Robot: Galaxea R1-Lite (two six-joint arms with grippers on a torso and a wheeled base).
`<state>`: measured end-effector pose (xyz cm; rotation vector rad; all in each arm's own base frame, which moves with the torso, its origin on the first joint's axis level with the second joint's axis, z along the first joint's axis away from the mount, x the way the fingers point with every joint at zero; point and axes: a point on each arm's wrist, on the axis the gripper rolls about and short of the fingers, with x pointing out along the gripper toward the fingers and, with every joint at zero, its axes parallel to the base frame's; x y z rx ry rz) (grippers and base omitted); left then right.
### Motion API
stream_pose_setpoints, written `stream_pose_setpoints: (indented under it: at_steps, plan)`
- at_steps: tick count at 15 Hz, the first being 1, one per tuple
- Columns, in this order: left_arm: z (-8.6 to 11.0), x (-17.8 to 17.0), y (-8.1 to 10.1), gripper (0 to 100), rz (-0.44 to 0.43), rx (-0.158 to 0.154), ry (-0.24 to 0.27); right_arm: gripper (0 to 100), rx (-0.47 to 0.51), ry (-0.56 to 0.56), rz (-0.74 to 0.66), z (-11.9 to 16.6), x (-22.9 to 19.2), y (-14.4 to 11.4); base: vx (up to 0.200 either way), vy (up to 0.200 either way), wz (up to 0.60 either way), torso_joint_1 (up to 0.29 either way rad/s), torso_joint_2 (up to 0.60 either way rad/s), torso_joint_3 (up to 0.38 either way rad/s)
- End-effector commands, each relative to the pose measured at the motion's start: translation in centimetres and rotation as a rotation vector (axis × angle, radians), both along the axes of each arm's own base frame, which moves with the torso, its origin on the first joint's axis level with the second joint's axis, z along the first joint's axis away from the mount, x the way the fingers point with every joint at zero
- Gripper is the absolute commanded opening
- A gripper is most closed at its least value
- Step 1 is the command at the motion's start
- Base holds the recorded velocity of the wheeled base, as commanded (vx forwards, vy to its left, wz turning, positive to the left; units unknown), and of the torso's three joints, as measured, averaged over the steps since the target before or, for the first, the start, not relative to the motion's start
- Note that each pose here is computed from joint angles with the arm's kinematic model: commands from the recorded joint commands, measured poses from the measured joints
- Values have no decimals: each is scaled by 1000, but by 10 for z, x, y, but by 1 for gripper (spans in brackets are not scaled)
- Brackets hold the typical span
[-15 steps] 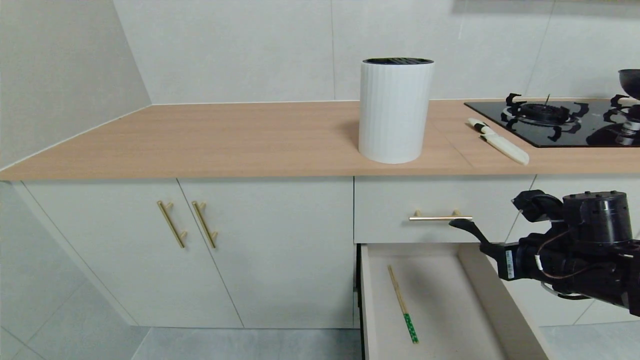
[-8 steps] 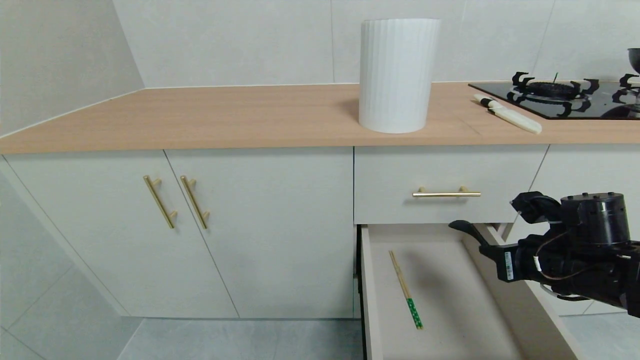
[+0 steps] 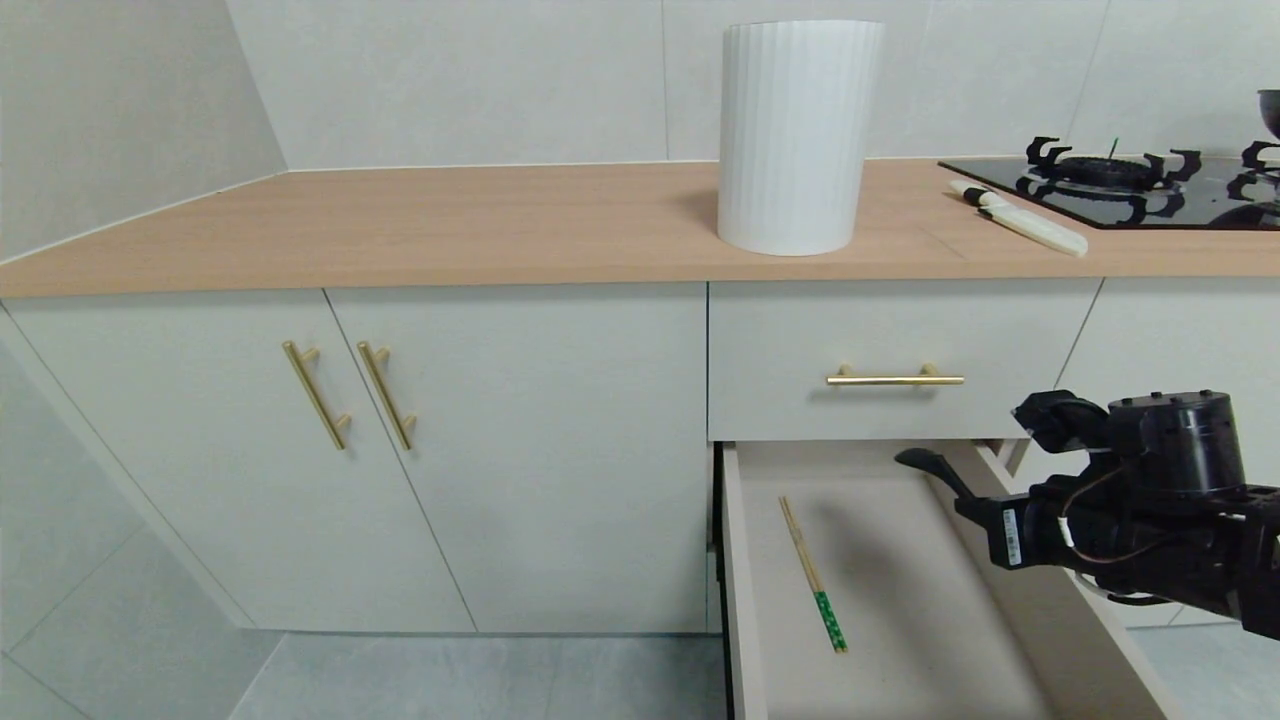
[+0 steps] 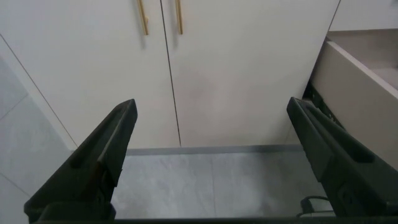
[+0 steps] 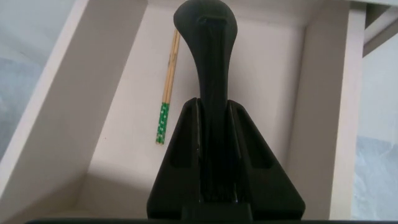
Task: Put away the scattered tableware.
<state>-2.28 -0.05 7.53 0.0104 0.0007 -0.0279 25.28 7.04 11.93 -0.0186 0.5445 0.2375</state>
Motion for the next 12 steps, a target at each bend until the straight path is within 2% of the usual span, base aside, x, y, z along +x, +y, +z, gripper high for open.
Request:
stream_pose_setpoints:
  at_steps: [1,6,10,12]
  plan:
    - [0,0,0,100,0,0,1,0,-8,28,5,-11,5,3,0,0,0,0,0,0]
    - [0,0,0,100,0,0,1,0,-27,79,23,-63,29,21,0,0,0,0,0,0]
    - [0,0,0,100,0,0,1,0,-113,96,-108,-117,52,27,0,0,0,0,0,0]
    - [0,0,0,100,0,0,1,0,-120,114,-107,-124,54,27,0,0,0,0,0,0]
